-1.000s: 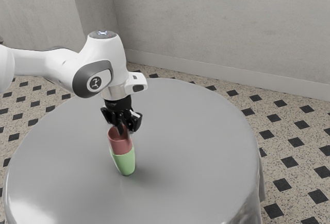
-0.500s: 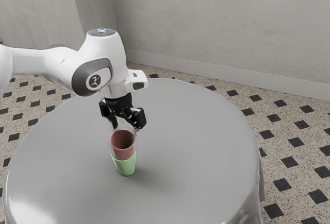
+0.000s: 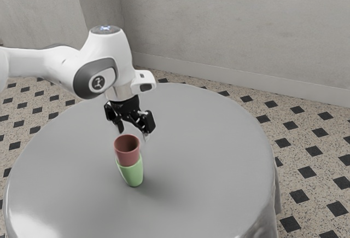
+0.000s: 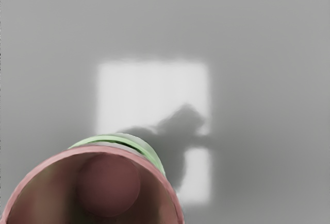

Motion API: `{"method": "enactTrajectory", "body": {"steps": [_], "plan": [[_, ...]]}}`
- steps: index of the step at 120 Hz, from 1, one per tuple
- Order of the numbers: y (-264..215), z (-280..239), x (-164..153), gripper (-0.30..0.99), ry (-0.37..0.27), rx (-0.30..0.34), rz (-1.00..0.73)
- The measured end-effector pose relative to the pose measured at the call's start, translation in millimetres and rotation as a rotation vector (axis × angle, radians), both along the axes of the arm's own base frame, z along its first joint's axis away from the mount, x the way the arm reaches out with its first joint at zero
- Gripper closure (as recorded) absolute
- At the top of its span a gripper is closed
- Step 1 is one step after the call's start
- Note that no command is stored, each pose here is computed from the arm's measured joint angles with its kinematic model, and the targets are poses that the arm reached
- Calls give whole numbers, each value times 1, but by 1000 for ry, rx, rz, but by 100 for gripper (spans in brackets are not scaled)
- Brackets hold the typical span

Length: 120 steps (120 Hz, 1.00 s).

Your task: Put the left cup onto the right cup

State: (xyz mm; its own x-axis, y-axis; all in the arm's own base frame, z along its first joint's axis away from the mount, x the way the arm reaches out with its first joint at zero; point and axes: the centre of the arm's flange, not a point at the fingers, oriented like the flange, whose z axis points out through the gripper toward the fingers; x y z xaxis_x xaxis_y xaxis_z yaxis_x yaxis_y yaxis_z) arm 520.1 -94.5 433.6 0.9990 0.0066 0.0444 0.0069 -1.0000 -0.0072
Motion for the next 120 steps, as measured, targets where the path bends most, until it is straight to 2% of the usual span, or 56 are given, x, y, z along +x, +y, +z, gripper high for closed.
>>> {"method": "enactTrajectory", "body": {"steps": [60,90,120], "plan": [[1,9,-2,1,-12,0,-6],[10,76,5,1,-73,5,-25],[1,150,11,1,-76,14,-140]]}}
